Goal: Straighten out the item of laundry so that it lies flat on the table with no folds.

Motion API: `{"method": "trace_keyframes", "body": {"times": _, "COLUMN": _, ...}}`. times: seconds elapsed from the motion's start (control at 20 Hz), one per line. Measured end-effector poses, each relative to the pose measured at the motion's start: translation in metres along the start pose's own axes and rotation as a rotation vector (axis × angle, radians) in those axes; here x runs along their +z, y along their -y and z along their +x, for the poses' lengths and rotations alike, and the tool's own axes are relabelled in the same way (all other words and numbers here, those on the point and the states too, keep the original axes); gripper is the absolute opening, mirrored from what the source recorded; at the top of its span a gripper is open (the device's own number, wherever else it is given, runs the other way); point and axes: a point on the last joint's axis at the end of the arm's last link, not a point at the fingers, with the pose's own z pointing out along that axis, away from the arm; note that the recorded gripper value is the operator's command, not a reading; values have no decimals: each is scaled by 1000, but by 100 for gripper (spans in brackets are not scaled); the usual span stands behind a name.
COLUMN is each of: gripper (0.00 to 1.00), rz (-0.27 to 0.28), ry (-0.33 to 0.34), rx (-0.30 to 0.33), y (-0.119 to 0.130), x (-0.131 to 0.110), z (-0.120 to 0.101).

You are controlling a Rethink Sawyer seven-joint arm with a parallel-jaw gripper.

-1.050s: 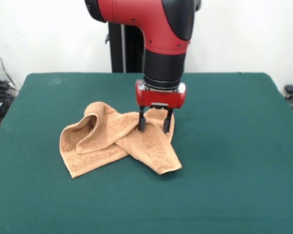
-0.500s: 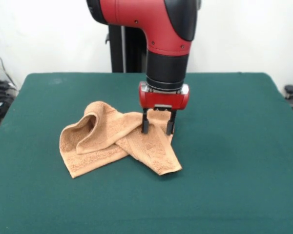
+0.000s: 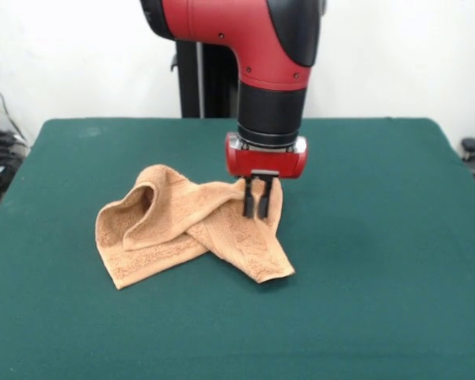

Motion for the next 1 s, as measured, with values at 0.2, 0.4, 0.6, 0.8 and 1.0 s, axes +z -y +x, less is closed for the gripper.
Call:
{"method": "trace_keyframes", "body": {"times": 0.2, "gripper": 0, "rz": 2, "ry": 7, "rx": -2, "y": 0, "x": 0, "z": -1}}
{"method": "trace_keyframes", "body": {"times": 0.4, "gripper": 0, "rz": 2, "ry": 9, "rx": -2, "y": 0, "x": 0, "z": -1}}
{"method": "trace_keyframes", "body": {"times": 0.6, "gripper": 0, "rz": 2, "ry": 9, "rx": -2, "y": 0, "x": 0, "z": -1}}
{"method": "trace_keyframes", "body": {"times": 0.8, "gripper": 0, "rz": 2, "ry": 9, "rx": -2, "y": 0, "x": 0, "z": -1}}
{"method": "trace_keyframes", "body": {"times": 1.0, "gripper": 0, "rz": 1, "ry": 10, "rx": -2, "y": 0, "x": 0, "z": -1}}
